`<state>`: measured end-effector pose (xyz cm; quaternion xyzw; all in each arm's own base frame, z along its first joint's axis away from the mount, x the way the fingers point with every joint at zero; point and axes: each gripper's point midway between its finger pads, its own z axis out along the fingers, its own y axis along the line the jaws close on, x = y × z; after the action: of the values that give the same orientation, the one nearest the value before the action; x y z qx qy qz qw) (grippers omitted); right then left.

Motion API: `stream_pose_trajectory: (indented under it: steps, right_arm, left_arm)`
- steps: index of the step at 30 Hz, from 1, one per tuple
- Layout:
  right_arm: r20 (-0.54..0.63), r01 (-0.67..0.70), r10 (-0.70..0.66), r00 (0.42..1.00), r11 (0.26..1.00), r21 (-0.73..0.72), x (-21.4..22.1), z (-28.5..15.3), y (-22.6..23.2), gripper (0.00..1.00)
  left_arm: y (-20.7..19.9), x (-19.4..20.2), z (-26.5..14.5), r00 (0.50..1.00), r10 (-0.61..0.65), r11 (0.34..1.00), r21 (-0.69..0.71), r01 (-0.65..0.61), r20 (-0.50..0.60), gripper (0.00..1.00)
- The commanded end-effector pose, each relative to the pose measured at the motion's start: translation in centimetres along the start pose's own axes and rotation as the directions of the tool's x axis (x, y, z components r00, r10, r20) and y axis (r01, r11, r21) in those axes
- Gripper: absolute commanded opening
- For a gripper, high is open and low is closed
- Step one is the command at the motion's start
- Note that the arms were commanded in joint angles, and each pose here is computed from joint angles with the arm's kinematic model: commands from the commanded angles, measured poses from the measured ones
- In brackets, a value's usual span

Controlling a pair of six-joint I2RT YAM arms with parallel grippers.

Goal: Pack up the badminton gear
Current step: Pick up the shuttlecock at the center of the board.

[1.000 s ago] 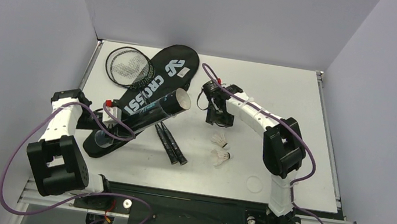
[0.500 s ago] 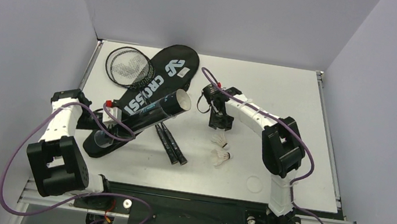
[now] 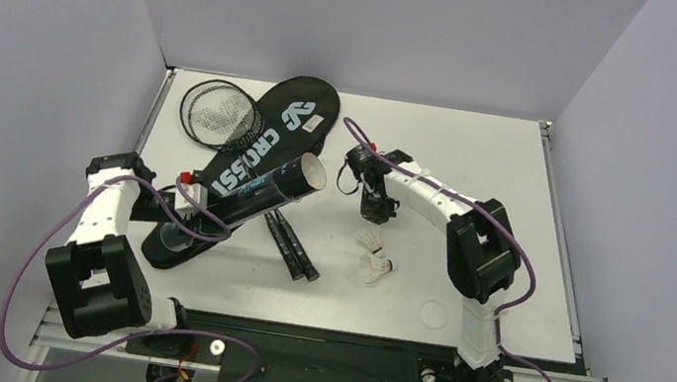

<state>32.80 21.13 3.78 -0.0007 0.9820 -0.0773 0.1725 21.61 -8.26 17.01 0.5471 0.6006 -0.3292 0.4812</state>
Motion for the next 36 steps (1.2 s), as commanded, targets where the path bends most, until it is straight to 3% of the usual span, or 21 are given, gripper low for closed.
stream_pose_trajectory:
  steps: [1, 10, 18, 21, 22, 26, 28, 33, 36]
  right_arm:
    - [0.011, -0.009, 0.009, 1.0, 1.0, 0.002, -0.5, -2.1, -1.4, 0.0]
    - [0.15, -0.064, 0.084, 0.985, 0.989, -0.13, -4.8, -9.2, -1.7, 0.0]
    - [0.277, -0.207, 0.311, 0.909, 0.915, -0.346, -8.2, -18.6, -4.7, 0.0]
    - [0.257, -0.316, 0.476, 0.841, 0.817, -0.482, -9.2, -21.2, -5.2, 0.0]
    - [0.284, -0.309, 0.541, 0.792, 0.755, -0.578, -10.4, -23.7, -5.1, 0.0]
    - [0.187, -0.312, 0.737, 0.649, 0.482, -0.818, -12.0, -29.6, -3.9, 0.0]
    - [0.154, -0.282, 0.776, 0.612, 0.396, -0.874, -12.5, -31.4, -3.6, 0.0]
    - [0.147, -0.163, 0.808, 0.571, 0.286, -0.944, -12.3, -35.8, -2.3, 0.0]
    - [0.18, -0.101, 0.813, 0.554, 0.28, -0.955, -11.8, -37.8, -1.7, 0.0]
  left_arm:
    - [-0.1, -1.8, -0.2, 0.999, 0.025, 1.0, -0.016, -0.024, 0.035, 0.2]
    - [-0.2, -1.8, -0.1, 0.999, 0.019, 1.0, -0.014, -0.018, 0.037, 0.2]
    - [-0.2, -1.8, 0.0, 0.999, 0.011, 1.0, -0.015, -0.01, 0.044, 0.2]
    - [-0.1, -1.8, 0.1, 0.998, 0.0, 1.0, -0.018, 0.001, 0.057, 0.2]
    - [0.0, -1.8, 0.1, 0.998, -0.004, 1.0, -0.021, 0.006, 0.063, 0.2]
    - [0.2, -2.0, 0.1, 0.997, -0.026, 0.999, -0.025, 0.028, 0.077, 0.2]
    - [0.2, -2.1, 0.1, 0.996, -0.029, 0.999, -0.026, 0.032, 0.079, 0.2]
    - [0.4, -2.3, 0.1, 0.996, -0.027, 0.999, -0.032, 0.03, 0.085, 0.2]
    - [0.5, -2.5, 0.1, 0.995, -0.034, 0.999, -0.035, 0.037, 0.094, 0.2]
